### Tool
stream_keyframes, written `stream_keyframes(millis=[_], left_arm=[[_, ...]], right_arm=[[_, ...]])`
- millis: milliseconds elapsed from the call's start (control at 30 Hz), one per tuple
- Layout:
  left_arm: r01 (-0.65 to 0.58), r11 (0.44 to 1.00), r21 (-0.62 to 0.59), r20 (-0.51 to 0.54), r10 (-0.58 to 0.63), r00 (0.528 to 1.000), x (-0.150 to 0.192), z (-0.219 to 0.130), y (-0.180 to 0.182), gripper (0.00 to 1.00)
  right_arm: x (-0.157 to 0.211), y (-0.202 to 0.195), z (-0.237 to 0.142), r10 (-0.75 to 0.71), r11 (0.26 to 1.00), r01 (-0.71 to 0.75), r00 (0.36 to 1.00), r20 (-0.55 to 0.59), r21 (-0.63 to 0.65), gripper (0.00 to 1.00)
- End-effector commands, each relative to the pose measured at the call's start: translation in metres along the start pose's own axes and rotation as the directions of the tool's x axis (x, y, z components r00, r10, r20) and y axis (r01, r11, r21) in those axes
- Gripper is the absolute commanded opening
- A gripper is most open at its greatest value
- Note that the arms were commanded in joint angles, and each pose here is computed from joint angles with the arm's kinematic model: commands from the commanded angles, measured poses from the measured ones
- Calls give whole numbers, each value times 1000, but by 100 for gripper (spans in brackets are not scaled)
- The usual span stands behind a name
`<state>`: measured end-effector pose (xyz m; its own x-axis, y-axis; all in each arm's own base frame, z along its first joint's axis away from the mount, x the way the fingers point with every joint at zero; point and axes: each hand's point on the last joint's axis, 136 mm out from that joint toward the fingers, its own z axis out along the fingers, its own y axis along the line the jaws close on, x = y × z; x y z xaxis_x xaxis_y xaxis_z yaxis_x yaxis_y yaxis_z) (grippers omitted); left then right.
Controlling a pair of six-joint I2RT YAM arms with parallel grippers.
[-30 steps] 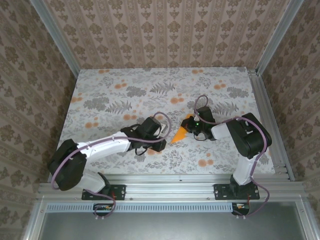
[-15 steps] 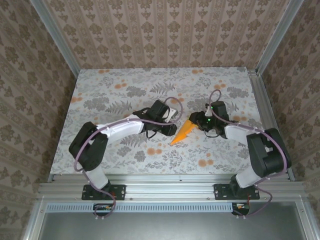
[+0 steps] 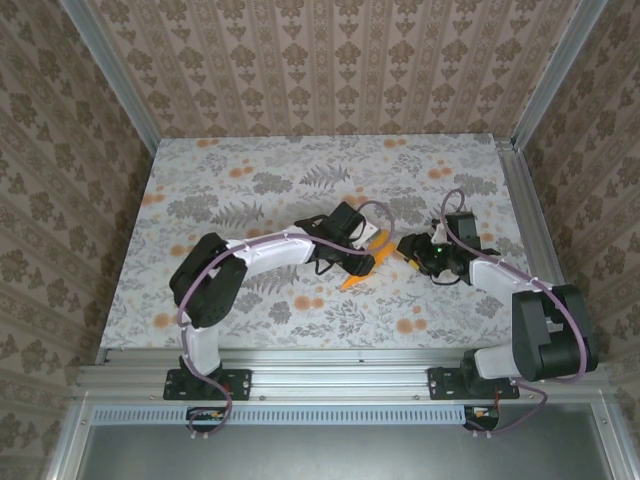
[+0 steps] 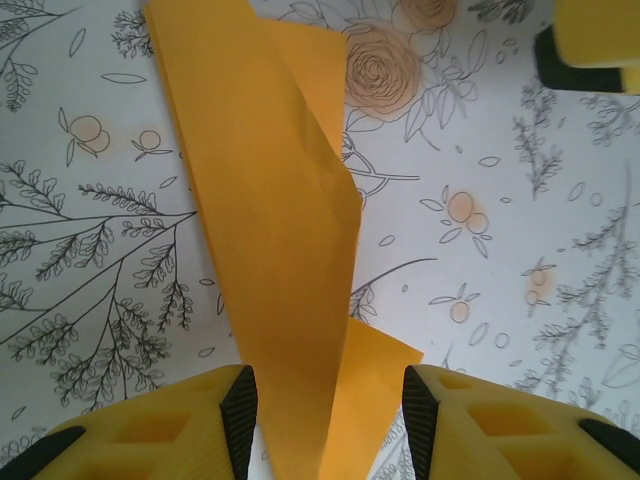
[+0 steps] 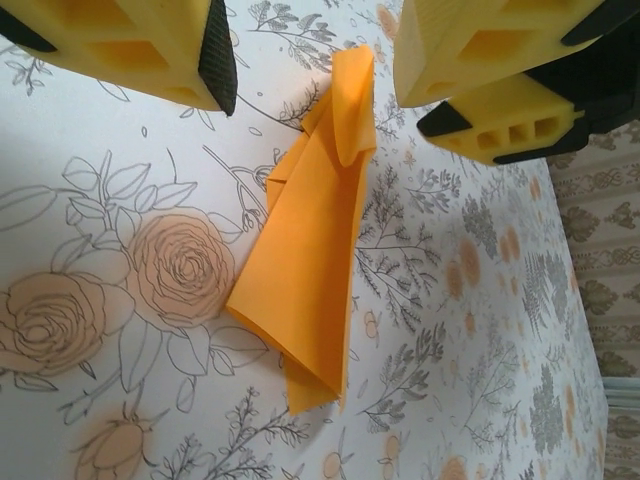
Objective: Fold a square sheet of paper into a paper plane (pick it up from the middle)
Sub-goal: Turn over a paper plane at the center of the table.
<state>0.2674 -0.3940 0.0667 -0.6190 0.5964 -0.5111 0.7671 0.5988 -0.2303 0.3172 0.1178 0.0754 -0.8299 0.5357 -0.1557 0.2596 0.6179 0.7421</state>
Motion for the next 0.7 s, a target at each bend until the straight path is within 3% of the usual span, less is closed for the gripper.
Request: stream_keyframes(millis=[0,367,667], left_arm=[[-26,996,-90,-64,21,998,10,9,19,46],[-36,992,-124,-104,23,994,16,20,25,40],[-107,989,-104,-80,99,992,14,-1,4,46]], right_arm=[[10,-2,-5,7,1000,-7,1000,-29,-6,49],[13,-4,-5,11,1000,-11,999,-35,-7,50],[12,-4,-3,9,1000,-9,999,-40,-11,50]])
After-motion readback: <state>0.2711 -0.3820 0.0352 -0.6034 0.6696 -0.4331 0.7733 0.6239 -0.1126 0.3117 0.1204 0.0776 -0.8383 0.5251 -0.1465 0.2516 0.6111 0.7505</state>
